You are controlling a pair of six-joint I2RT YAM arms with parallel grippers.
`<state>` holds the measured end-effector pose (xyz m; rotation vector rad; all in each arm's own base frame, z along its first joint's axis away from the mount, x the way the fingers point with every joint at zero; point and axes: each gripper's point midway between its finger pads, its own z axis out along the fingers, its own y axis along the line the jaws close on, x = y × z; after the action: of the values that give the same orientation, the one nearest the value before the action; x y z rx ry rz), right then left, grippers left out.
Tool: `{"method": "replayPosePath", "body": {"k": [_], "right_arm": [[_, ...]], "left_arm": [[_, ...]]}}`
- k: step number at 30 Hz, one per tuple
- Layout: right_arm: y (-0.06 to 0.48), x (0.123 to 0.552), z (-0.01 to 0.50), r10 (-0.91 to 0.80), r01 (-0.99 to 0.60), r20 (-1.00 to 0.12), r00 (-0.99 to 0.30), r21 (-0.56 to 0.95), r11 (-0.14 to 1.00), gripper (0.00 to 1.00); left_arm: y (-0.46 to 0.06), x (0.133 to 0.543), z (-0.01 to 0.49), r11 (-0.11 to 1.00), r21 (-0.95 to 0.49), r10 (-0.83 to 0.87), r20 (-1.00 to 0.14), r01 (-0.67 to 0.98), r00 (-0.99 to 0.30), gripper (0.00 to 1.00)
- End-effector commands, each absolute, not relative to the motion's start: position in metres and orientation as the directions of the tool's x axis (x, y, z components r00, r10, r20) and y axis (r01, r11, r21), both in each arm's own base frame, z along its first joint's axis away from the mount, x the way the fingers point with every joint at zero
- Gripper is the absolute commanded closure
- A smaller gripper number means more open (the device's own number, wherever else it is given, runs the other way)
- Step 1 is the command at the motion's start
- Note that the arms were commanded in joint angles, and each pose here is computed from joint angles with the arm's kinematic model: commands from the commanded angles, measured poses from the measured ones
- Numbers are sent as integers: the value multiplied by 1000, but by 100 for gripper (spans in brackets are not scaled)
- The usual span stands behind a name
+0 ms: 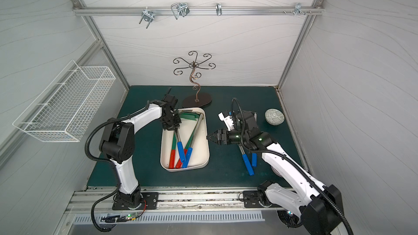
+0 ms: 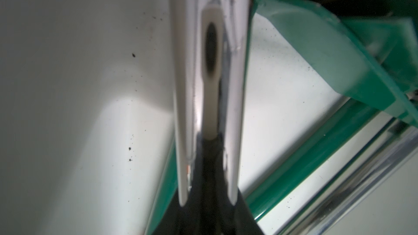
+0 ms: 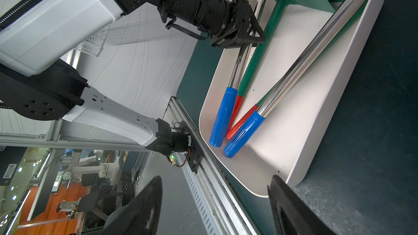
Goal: Put the small hoe into the storage box
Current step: Place the hoe in the storage box.
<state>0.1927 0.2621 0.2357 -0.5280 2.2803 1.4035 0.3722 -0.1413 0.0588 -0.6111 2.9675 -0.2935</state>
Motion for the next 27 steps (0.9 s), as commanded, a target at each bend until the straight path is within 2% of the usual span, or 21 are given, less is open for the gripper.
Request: {"method": "replayPosePath", "body": {"k": [1,8,14,23,27], "right_arm": [[261,191,239,-103,-531,-540,-835,744,405,25],[262,191,237,-103,-525,-533,-840,749,404,24],[262,191,237,-103,-522,-529,-842,752,404,24],[263,191,234,-103,-514,-521,-848,756,406,24],[263,192,234,-102,-512,-520,-848,757,406,24]], "left_arm": [[-140,399,73,885,-260,-425,-115,-385,-898,100],[-129,393,66,895,-217,-416,-99,-389,-904,99],[-121,388,55,907,-163,-403,-77,-388,-912,85],[-111,381,47,919,-91,-389,-58,-384,-919,70],[-108,379,46,923,-71,-382,-56,-378,-922,68]]}}
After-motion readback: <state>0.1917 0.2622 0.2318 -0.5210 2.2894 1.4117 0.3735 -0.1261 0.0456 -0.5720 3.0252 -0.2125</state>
